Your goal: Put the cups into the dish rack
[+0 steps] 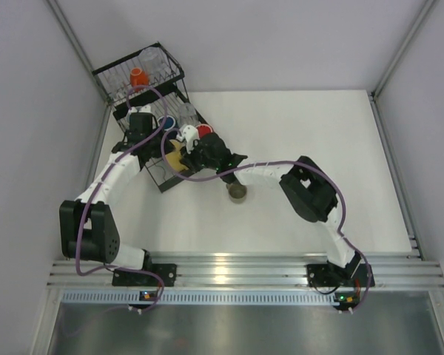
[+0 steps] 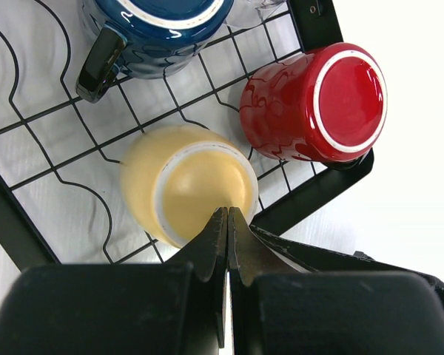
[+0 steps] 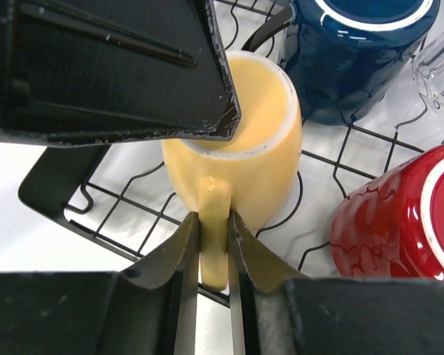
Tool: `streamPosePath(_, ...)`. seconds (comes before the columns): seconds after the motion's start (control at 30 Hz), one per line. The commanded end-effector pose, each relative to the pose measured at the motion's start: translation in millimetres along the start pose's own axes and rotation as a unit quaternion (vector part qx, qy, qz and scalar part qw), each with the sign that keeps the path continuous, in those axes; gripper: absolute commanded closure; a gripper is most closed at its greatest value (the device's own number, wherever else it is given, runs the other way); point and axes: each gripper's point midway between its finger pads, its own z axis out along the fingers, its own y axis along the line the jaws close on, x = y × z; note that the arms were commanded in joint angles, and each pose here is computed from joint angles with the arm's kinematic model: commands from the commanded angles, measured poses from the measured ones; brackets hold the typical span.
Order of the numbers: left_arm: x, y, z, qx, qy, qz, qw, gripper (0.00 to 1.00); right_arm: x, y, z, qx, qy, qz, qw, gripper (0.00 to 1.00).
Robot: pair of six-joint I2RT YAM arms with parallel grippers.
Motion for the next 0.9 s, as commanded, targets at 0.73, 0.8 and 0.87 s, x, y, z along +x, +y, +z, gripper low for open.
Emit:
streamPosePath(0.73, -0.9, -27.7, 5.2, 0.069, 0.017, 0.004, 0.997, 1.0, -54.7, -30.9, -23.7, 0.077, -0.072, -0.082, 0.991, 1.0)
streamPosePath(0.8, -0.7, -27.9, 5.1, 0.07, 0.017, 0.004, 0.997, 1.0, -59.1, -31.5, -26.6, 0.077, -0.076, -0.088, 0.99, 1.0)
streamPosePath(0.87, -1.0, -27.4, 3.6, 0.069, 0.015, 0.003, 0.998, 1.0, -62.9, -29.1, -27.4, 0.072, -0.082, -0.091, 0.99, 1.0)
